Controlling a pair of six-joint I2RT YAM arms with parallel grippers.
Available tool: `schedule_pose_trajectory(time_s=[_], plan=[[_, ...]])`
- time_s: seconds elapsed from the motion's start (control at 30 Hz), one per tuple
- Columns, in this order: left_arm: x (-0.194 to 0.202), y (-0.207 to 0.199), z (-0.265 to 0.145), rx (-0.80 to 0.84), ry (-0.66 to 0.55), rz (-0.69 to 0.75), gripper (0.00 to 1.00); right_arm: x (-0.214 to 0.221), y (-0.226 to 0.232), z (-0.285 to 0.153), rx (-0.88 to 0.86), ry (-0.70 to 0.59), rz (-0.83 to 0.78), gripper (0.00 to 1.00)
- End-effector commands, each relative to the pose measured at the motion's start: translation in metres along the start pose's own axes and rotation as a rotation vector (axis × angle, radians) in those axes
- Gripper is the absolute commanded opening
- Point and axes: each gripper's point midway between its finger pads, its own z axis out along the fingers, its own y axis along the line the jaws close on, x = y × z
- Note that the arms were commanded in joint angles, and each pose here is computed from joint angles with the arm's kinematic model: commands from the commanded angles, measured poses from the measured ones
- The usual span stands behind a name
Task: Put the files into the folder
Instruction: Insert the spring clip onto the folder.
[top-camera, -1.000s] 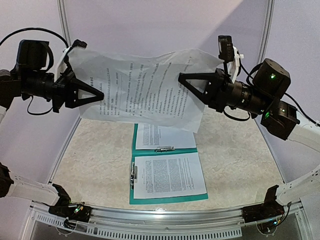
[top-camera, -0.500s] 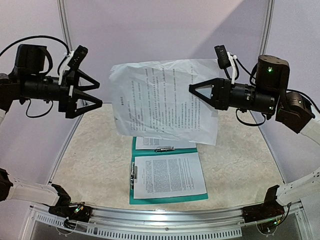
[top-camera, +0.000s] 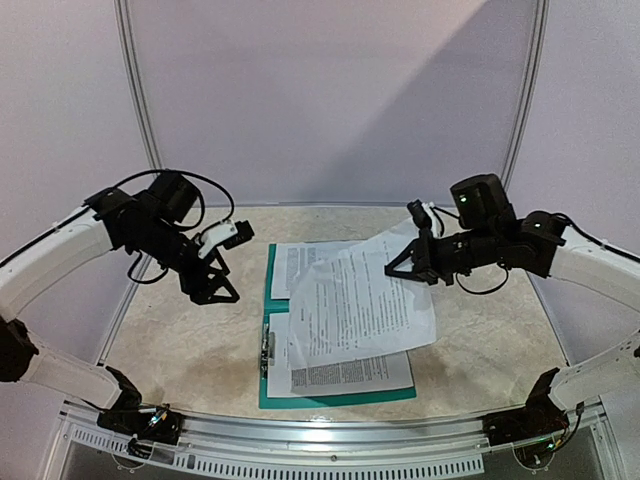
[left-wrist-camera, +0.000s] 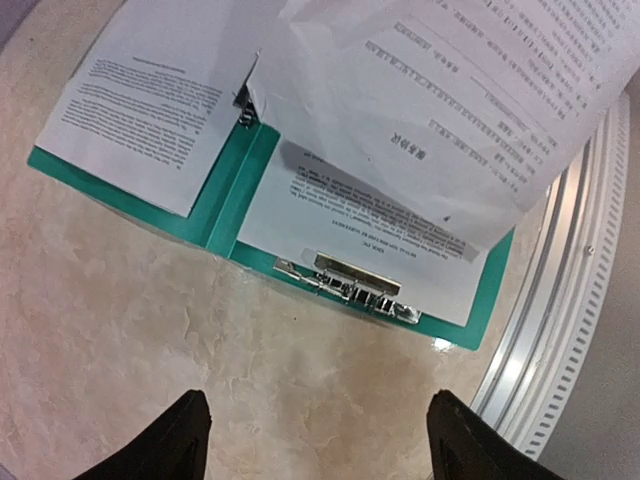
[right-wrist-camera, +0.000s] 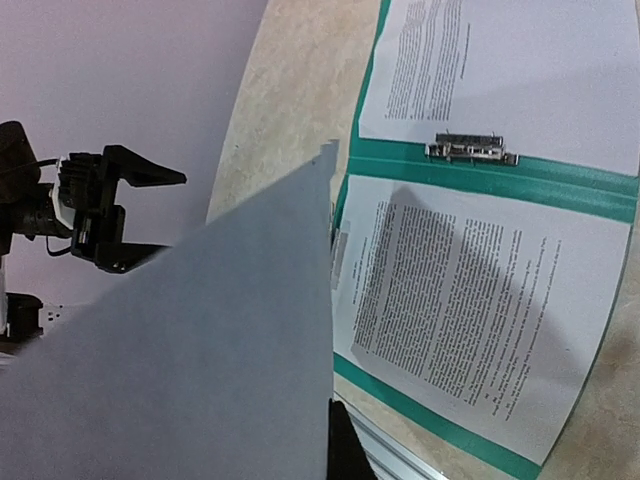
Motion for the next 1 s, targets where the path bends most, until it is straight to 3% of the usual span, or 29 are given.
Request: schedule_pose_trajectory(time_s=[0.0,0.3,0.6,0.97], plan=[[0.014,0.007,0.025,0.016,0.056,0.034,0.75,0.007,0.002,0.024,-0.088,0.096,0.061,0.00],[0.031,0.000,0.066,0.118,0.079,-0.120,0.64,0.015,-0.047,0.065,-0.061,0.172,0.182,0.00],[0.056,-0.010,0.114,0.318,0.210,-0.357,0.50,0.021,-0.083,0.084,-0.031,0.146,0.247,0.00],[0.068,-0.007,0.128,0.351,0.242,-0.406,0.48,0.023,-0.100,0.114,-0.044,0.162,0.279,0.00]])
